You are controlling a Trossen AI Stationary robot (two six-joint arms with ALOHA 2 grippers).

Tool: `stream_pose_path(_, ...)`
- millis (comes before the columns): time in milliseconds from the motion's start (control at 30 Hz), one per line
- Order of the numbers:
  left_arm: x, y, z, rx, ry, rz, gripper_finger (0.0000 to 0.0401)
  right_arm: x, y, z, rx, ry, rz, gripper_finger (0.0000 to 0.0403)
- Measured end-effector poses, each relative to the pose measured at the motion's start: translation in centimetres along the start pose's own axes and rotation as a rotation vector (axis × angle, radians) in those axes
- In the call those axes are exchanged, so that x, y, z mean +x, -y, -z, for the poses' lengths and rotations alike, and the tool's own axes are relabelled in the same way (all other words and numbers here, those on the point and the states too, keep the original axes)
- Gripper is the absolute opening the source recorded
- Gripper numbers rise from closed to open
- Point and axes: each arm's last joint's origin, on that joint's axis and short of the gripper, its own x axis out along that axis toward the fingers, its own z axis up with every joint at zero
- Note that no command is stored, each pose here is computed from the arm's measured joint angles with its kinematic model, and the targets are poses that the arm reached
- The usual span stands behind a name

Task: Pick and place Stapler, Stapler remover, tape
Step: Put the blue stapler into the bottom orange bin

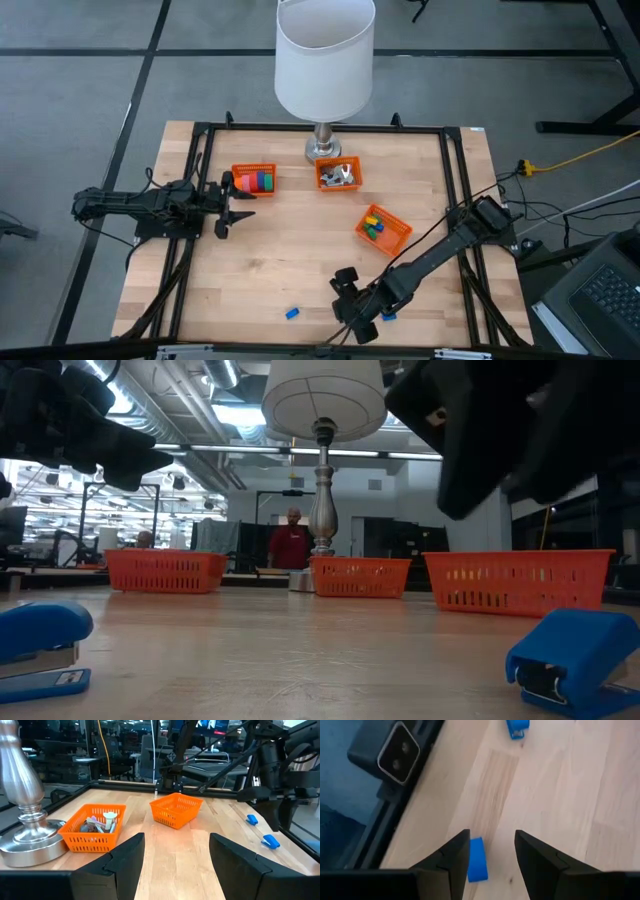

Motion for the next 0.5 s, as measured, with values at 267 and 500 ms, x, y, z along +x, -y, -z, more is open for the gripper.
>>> stream_pose_path(267,0.0,0.0,0.0,0.000,-0.001,0.000,0.0219,0.4,0.0,0.3,0.044,-0.029,0.003,0.0159)
stream_pose_path(500,0.0,0.0,0.0,0.000,0.000,0.000,0.0219,2.8,-0.4,1.6,0.036,-0.115,-0.053,0.0159)
